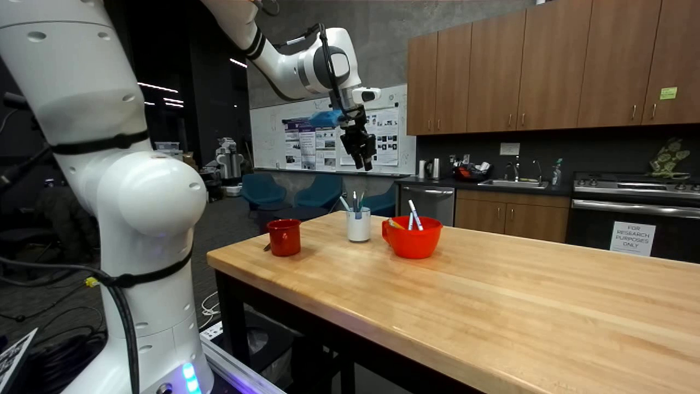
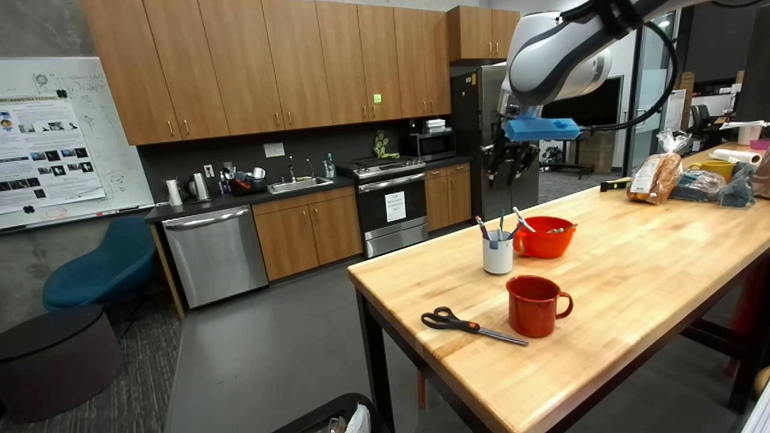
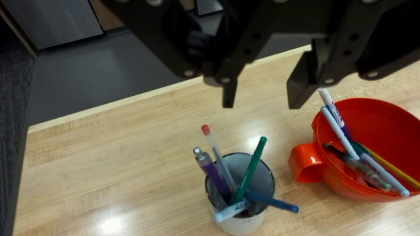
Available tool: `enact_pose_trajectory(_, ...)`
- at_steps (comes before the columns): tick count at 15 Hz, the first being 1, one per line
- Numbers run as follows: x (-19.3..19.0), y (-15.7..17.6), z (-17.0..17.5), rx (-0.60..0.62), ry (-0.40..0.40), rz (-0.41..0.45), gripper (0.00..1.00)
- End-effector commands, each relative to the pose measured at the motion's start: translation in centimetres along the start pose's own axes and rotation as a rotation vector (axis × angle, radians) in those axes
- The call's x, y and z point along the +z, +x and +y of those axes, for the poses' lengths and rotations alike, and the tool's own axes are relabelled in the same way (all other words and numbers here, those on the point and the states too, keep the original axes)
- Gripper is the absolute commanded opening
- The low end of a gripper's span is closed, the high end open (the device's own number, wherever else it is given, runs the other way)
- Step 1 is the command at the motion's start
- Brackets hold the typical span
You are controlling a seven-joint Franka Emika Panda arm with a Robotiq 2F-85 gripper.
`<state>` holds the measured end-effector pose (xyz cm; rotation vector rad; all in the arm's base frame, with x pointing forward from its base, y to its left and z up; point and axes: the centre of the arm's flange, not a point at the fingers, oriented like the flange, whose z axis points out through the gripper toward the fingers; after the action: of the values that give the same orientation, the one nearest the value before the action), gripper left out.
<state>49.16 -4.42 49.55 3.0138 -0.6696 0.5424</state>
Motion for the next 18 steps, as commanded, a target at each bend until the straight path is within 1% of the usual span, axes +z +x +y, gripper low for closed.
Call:
enact_pose_trajectory(1,0.2,1.5,1.2,0.032,-0.08,0.073,0.77)
enact_pose_trajectory(4,1.9,2.4,2.0,0.077,-0.177,0.083,0.99)
enact_pose_trajectory(7,4.7,2.8,1.9,0.134,-0.275,0.048,1.0)
enact_pose_trajectory(12,8.8,3.1,0.9,0.258,-0.399,-0.006,1.0)
enact_pose_trajectory(14,9.9,3.5,0.5,0.319,-0.425,-0.013,1.0)
enact_pose_trajectory(18,11.4,4.8,-0.1,0.435,-0.441,0.001,1.0)
